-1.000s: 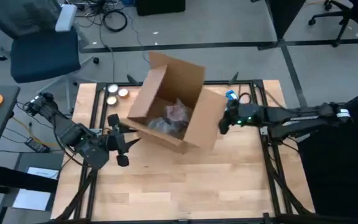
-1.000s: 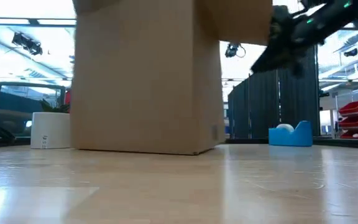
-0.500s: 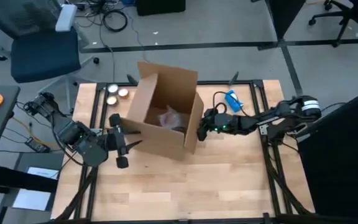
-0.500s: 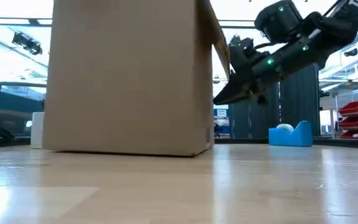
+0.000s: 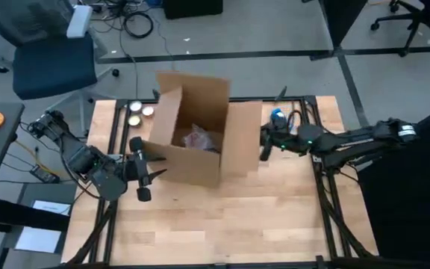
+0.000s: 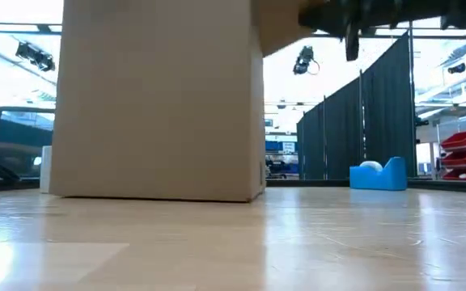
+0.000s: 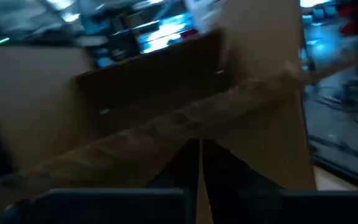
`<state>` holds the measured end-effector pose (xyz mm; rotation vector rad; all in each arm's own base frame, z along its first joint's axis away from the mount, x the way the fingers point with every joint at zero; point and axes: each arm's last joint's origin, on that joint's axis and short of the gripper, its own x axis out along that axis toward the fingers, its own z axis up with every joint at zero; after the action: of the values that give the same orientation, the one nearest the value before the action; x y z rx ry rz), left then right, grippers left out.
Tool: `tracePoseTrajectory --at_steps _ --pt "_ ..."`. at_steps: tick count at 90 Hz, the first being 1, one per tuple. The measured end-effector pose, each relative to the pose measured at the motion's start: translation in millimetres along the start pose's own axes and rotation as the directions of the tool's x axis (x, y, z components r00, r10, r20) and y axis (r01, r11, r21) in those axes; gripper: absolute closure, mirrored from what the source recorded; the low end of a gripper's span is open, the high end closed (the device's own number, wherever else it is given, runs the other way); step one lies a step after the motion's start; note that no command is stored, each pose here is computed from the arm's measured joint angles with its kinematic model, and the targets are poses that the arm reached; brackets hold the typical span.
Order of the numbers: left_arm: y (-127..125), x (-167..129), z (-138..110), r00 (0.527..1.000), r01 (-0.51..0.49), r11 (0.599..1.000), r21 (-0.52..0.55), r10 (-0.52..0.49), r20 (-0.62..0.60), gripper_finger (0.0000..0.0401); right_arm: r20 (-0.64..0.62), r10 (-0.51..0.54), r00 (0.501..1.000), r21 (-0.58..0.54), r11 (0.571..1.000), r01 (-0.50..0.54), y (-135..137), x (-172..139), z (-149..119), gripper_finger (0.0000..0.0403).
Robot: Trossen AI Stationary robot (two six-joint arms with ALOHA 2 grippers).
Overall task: Wrap mug
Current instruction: Close the cardboard box
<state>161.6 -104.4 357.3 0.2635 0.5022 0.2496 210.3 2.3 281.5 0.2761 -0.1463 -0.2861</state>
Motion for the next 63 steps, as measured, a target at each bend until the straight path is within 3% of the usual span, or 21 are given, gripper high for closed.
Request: tracePoseTrajectory --at_steps 18,40,47,53,63 --pt "15 -16 3 0.999 0.036 0.999 -0.001 -0.036 -0.033 0.0275 0.042 0.039 0.998 -0.024 0.999 -0.038 13 -9 5 0.0402" --pt "35 -40 26 0.990 0.139 0.983 -0.121 -0.138 0.018 0.0275 0.067 0.100 0.993 -0.023 0.995 -0.099 21 1 -4 0.0403" --pt "38 -49 38 0.962 0.274 0.943 -0.191 -0.267 0.063 0.0275 0.073 0.121 0.990 -0.020 0.993 -0.120 25 2 -6 0.0403" --pt "41 -59 52 0.903 0.428 0.873 -0.235 -0.405 0.141 0.0275 0.090 0.132 0.987 -0.019 0.991 -0.131 27 2 -5 0.0403" --pt "48 -75 73 0.806 0.581 0.796 -0.171 -0.533 0.259 0.0275 0.137 0.146 0.980 -0.038 0.989 -0.142 30 2 3 0.0403"
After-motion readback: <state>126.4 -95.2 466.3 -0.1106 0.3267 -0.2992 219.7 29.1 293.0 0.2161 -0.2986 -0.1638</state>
